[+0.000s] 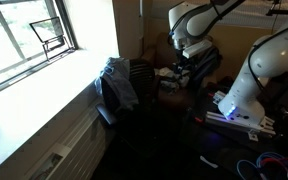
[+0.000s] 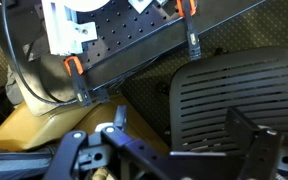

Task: Take the belt off the arm of the black chair and put it on the seat

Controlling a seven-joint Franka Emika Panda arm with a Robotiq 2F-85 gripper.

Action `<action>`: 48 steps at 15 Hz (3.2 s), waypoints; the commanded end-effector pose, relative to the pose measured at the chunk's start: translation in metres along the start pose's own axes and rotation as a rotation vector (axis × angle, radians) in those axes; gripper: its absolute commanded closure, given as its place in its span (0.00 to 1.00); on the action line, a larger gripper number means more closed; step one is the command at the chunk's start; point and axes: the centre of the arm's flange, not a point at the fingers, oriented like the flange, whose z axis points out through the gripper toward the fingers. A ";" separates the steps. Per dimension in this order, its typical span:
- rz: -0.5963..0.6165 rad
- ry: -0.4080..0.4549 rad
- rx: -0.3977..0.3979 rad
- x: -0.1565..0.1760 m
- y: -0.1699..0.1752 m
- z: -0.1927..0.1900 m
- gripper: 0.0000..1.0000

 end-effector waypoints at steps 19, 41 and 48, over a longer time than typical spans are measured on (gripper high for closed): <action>0.943 0.091 0.211 0.182 0.217 0.079 0.00; 1.002 0.009 0.428 0.273 0.176 0.137 0.00; 1.250 -0.202 0.553 0.337 0.161 0.151 0.00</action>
